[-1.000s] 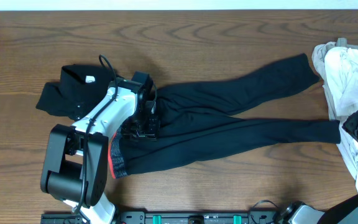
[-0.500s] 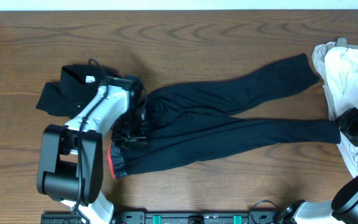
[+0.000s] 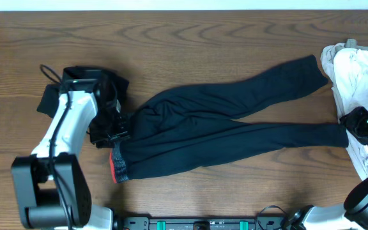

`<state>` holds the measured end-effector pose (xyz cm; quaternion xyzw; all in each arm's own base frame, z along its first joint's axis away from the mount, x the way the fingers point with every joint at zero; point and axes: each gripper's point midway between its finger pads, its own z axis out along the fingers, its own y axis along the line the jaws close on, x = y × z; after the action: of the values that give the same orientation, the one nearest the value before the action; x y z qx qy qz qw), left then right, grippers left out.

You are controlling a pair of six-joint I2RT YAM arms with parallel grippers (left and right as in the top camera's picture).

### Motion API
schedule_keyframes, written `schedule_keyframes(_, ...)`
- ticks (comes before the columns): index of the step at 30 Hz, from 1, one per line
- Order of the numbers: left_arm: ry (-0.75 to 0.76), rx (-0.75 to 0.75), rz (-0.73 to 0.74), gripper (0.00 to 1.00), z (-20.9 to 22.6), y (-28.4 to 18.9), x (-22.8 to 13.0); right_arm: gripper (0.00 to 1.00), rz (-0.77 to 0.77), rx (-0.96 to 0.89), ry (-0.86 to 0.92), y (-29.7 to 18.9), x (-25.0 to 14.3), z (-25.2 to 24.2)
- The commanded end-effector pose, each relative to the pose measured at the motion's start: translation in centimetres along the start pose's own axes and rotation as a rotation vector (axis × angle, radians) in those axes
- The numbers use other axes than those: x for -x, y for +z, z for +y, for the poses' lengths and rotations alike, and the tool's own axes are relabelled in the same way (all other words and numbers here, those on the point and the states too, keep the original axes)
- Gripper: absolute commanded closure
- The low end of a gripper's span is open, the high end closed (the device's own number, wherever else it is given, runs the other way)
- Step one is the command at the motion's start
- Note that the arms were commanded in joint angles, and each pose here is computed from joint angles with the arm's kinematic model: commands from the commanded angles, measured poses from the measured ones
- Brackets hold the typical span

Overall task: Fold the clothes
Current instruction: 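Grasp the red-grey waistband with the left gripper at left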

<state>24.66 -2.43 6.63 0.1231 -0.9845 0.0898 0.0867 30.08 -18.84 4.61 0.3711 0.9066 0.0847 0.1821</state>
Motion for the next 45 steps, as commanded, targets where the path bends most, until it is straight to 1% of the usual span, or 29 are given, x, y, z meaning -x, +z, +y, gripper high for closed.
schedule_keyframes(1,0.003,-0.020,-0.064,0.44,-0.2,-1.4,0.6,0.56,0.044,0.013,-0.014,1.1,-0.9,0.2)
schedule_keyframes(3,0.006,-0.022,-0.076,0.43,-0.3,-1.7,0.6,0.61,0.052,0.016,-0.016,1.3,-1.0,0.3)
schedule_keyframes(7,0.004,-0.021,-0.071,0.43,-0.2,-1.7,0.5,0.81,0.041,0.030,-0.022,1.4,-0.7,0.6)
schedule_keyframes(10,0.000,-0.018,-0.053,0.43,-0.1,-1.7,0.0,0.99,0.033,0.080,-0.019,1.1,-0.5,1.5)
schedule_keyframes(13,-0.013,-0.015,-0.037,0.43,-0.1,-1.7,-0.4,0.99,0.002,0.137,-0.020,0.0,0.4,2.4)
schedule_keyframes(18,-0.049,-0.003,0.025,0.43,0.2,-1.5,-1.9,0.99,-0.093,0.152,-0.038,-2.9,2.2,2.9)
schedule_keyframes(21,-0.064,-0.033,0.067,0.43,-0.2,-1.1,-2.9,0.99,-0.145,0.053,-0.035,-4.8,2.7,1.5)
schedule_keyframes(24,-0.074,-0.086,0.110,0.43,-0.9,-0.4,-3.8,0.98,-0.166,0.019,-0.035,-5.9,2.6,1.2)
schedule_keyframes(25,-0.081,-0.086,0.118,0.43,-0.8,0.0,-4.1,0.94,-0.166,0.021,-0.035,-6.0,2.6,1.2)
schedule_keyframes(28,-0.115,-0.082,0.122,0.43,-0.5,1.3,-4.3,0.73,-0.153,0.032,-0.030,-5.9,2.3,1.4)
schedule_keyframes(29,-0.144,-0.081,0.126,0.43,-0.3,1.9,-4.5,0.63,-0.146,0.032,-0.025,-5.8,2.1,1.4)
schedule_keyframes(30,-0.174,-0.079,0.135,0.43,-0.2,2.5,-4.8,0.60,-0.142,0.031,-0.023,-5.8,2.0,1.4)
schedule_keyframes(32,-0.201,-0.083,0.152,0.44,0.0,3.5,-5.4,0.59,-0.141,0.031,-0.023,-5.8,2.0,1.4)
schedule_keyframes(35,-0.203,-0.065,0.150,0.44,0.6,4.8,-5.7,0.58,-0.138,0.031,-0.022,-5.8,1.9,1.3)
schedule_keyframes(39,-0.196,-0.047,0.104,0.44,1.1,5.6,-4.9,0.58,-0.135,0.030,-0.021,-5.8,1.8,1.3)
schedule_keyframes(40,-0.189,-0.054,0.080,0.41,1.0,5.6,-4.3,0.57,-0.135,0.030,-0.020,-5.8,1.8,1.3)
schedule_keyframes(41,-0.179,-0.063,0.046,0.39,0.8,5.7,-3.4,0.57,-0.135,0.030,-0.018,-5.8,1.8,1.3)
schedule_keyframes(45,-0.125,-0.088,-0.119,0.38,0.4,5.5,0.6,0.57,-0.118,0.029,0.010,-5.7,1.4,1.3)
